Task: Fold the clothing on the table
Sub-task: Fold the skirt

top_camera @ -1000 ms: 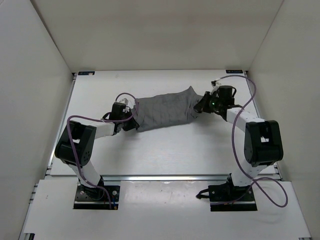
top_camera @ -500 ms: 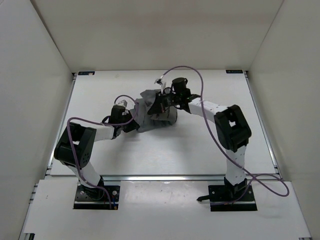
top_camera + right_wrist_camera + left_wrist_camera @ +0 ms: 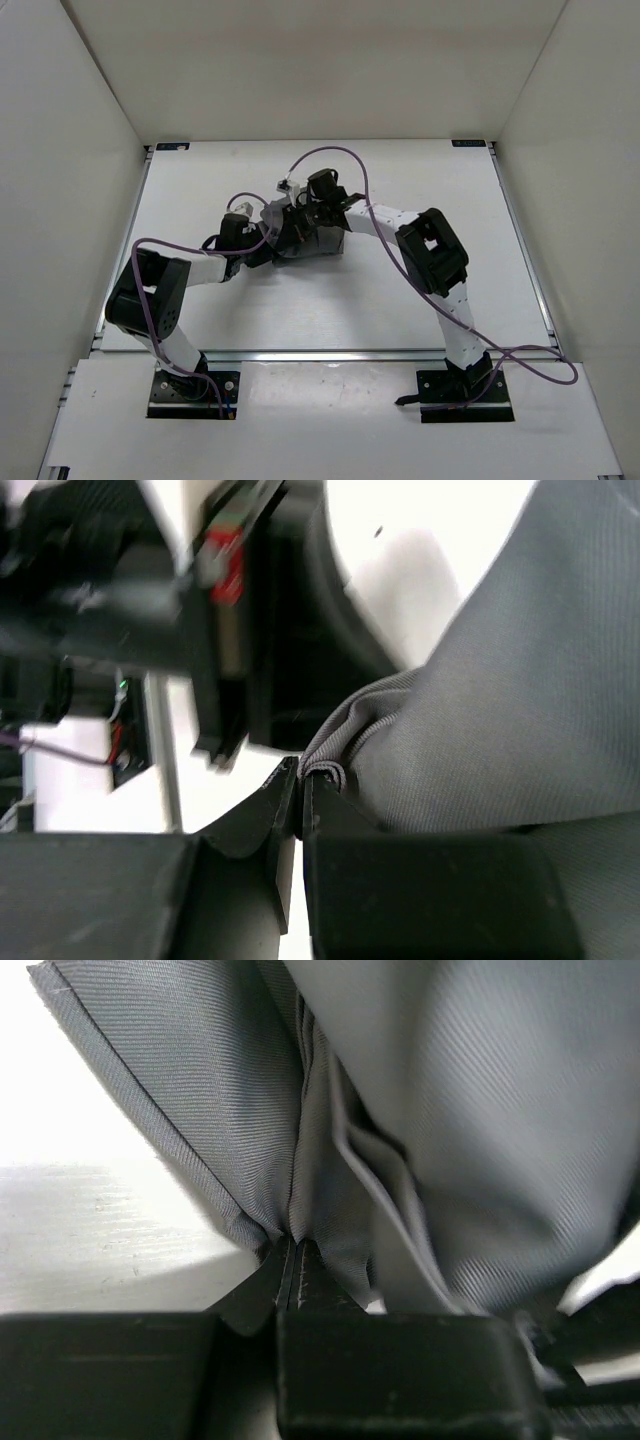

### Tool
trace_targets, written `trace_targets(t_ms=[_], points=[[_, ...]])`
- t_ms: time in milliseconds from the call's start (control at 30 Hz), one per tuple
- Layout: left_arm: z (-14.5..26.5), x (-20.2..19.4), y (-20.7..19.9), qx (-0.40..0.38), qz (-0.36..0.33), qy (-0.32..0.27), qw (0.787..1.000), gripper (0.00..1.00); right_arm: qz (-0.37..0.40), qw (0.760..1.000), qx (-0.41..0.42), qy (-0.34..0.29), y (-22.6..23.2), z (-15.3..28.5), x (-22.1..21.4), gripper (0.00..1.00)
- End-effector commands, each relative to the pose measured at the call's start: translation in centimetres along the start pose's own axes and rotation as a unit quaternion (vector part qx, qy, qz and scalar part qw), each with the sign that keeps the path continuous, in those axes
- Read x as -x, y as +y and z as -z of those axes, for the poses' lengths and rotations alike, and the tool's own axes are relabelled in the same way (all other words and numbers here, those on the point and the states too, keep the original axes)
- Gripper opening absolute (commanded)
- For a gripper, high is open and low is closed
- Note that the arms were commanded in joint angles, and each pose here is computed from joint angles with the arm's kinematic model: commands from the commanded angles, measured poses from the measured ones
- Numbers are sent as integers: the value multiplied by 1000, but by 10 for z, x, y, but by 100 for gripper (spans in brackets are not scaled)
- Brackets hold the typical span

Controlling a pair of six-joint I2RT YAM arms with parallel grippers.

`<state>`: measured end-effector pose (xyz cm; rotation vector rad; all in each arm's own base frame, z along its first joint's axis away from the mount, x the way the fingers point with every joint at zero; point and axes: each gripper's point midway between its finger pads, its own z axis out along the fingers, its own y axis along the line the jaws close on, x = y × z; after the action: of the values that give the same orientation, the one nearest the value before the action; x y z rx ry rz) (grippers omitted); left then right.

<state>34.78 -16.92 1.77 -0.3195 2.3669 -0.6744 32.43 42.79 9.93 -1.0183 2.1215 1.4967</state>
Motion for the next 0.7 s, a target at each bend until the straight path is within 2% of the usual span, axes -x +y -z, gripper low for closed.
trace_targets(t_ms=[0, 33, 133, 167, 200, 233, 267, 333, 400, 433, 467, 500, 567, 600, 633, 667], points=[[9, -25, 14, 21, -1, 40, 999, 0, 6, 999, -32, 0, -12, -9, 14, 0], [10, -25, 14, 18, 0, 42, 999, 0, -4, 999, -46, 16, -21, -17, 2, 1], [11, -25, 15, 16, -2, 41, 999, 0, -5, 998, -65, 24, -34, -22, 3, 4], [13, -23, 14, 15, -1, 38, 999, 3, -5, 997, -76, 21, -40, -20, 7, 6], [14, -20, 15, 15, 2, 36, 999, 7, 2, 996, -81, 24, -41, -20, 7, 22], [15, -19, 11, 8, 0, 37, 999, 21, 10, 995, -95, 22, -45, -18, 8, 39], [19, -14, 9, 3, 0, 30, 1000, 28, 19, 994, -111, 15, -45, -14, 15, 43], [26, -3, 3, -2, -6, 14, 1000, 33, 48, 991, -127, 5, -40, -3, 25, 50], [38, 18, -8, -11, -10, -18, 1000, 48, 75, 989, -127, -14, -18, 14, 43, 56], [45, 28, -15, -17, -10, -31, 999, 51, 76, 989, -126, -21, -13, 18, 44, 63], [55, 38, -23, -27, -12, -43, 999, 56, 84, 988, -125, -38, -1, 31, 54, 67], [62, 51, -31, -38, -14, -57, 998, 65, 99, 987, -116, -55, 19, 43, 66, 68], [73, 58, -26, -22, -19, -63, 998, 69, 102, 985, -118, -72, 34, 64, 65, 70], [82, 65, -28, -19, -21, -73, 997, 75, 108, 984, -114, -85, 47, 77, 65, 72], [84, 69, -25, -11, -23, -78, 997, 77, 124, 980, -112, -108, 66, 92, 75, 73], [92, 75, -23, -8, -25, -88, 996, 76, 111, 981, -114, -114, 63, 97, 64, 74]])
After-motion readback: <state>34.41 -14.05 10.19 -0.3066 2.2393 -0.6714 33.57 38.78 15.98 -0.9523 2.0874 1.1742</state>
